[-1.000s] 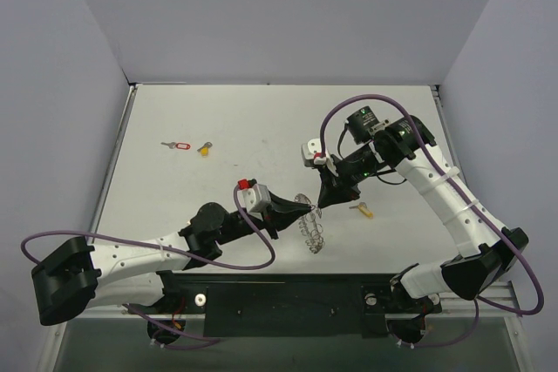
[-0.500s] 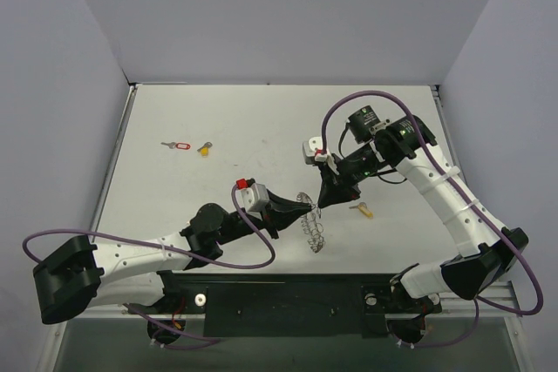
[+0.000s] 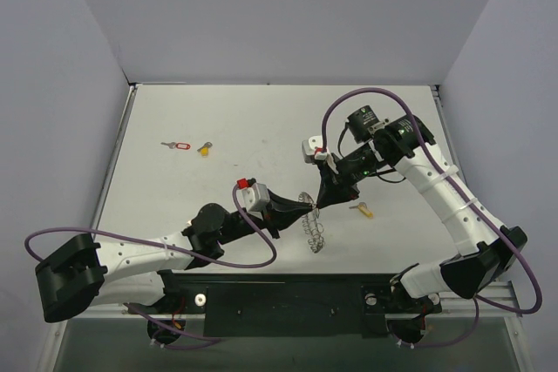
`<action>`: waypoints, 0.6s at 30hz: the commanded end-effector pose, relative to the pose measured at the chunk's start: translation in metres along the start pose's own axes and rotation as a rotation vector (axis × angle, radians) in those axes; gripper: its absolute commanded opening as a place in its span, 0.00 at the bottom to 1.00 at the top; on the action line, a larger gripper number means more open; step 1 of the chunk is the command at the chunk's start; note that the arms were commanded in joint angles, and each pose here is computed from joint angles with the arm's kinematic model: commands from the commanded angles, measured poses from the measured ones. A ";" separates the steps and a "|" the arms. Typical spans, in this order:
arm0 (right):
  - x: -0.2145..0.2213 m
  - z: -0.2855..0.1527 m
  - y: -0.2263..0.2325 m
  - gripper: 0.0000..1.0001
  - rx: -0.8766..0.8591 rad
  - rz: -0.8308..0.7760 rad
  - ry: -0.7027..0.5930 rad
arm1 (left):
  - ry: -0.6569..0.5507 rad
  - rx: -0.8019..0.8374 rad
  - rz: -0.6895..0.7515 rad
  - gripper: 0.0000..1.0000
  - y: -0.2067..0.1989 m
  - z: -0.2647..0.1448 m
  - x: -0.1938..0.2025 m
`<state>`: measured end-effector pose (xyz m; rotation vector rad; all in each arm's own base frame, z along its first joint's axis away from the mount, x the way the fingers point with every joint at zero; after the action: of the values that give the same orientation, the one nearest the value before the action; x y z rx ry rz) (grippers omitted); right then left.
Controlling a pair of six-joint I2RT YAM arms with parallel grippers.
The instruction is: Put the keys on the keyring
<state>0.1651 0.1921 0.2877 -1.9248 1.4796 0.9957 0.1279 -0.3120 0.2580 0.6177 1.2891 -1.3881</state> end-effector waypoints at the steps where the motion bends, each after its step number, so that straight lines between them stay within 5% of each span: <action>1: -0.008 0.001 0.004 0.00 -0.027 0.012 -0.065 | -0.066 0.043 0.005 0.00 -0.008 0.006 -0.017; 18: -0.006 0.002 0.002 0.00 -0.027 0.019 -0.056 | -0.017 0.039 0.018 0.00 -0.007 0.008 -0.012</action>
<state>0.1654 0.1925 0.2875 -1.9200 1.4875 0.9992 0.1280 -0.3126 0.2550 0.6247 1.3020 -1.3847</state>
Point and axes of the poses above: each gripper's point midway between its finger pads, its own z axis out along the fingers, its own y axis along the line the jaws close on, x = y × z, the point moved 5 cm from there along -z, back along the fingers, and after that the axes turned 11 degrees about -z, right-handed, at the moved point
